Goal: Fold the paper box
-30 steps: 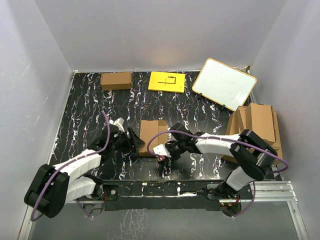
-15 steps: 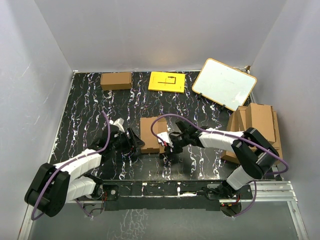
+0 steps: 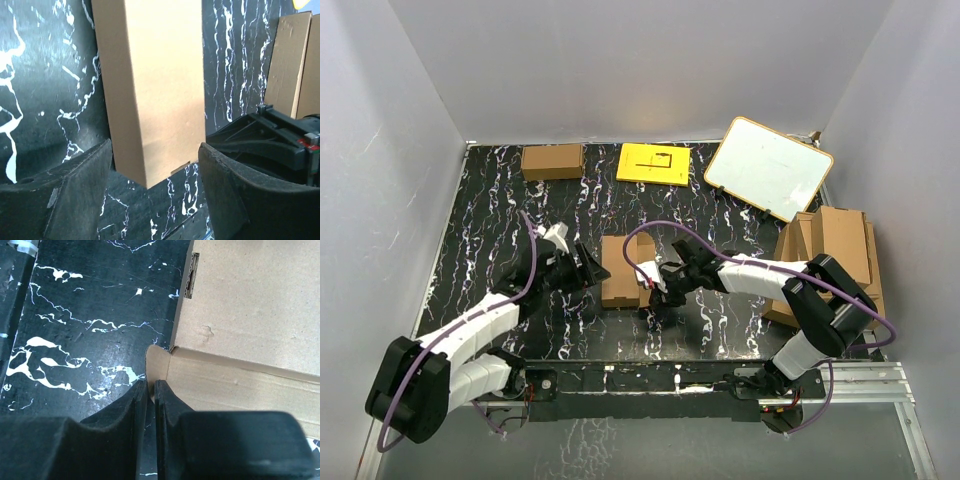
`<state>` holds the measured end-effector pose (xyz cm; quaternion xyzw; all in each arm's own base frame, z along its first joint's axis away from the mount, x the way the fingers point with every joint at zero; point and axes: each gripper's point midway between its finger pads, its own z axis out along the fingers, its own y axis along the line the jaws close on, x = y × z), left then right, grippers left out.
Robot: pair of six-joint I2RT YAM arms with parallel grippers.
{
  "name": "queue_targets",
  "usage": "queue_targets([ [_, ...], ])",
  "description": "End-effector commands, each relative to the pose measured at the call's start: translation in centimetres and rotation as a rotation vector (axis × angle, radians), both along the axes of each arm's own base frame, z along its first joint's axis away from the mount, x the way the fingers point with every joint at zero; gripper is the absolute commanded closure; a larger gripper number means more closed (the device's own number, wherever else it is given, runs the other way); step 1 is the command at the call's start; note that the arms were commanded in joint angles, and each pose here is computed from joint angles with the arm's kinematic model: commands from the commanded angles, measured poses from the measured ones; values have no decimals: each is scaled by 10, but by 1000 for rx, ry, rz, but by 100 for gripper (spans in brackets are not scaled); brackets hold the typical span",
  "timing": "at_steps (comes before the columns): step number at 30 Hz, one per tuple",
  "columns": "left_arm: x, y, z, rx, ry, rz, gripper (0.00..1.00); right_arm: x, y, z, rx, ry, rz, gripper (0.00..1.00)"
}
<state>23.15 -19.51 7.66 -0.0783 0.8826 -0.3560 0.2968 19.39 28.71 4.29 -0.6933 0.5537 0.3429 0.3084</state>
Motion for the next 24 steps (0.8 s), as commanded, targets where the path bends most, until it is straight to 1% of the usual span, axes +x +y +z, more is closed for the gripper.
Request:
queue_targets([
  [1,20,1,24,53,-88,-15,32,4,14,20,69,-13,43,82],
  [6,42,-9,32,77,-109,-38,32,-3,13,20,75,-7,74,82],
  [9,52,-13,31,102,-108,-58,33,-4,11,19,68,-3,87,79],
  [12,56,-17,28,98,-107,-76,33,-1,11,19,61,-8,79,76],
  [17,54,-20,25,79,-99,-79,34,1,11,21,63,-8,61,71],
  [21,47,-16,23,65,-86,-63,33,-4,10,24,72,-23,94,62],
  [24,39,-13,22,43,-90,-44,33,-8,9,21,69,-69,117,59],
])
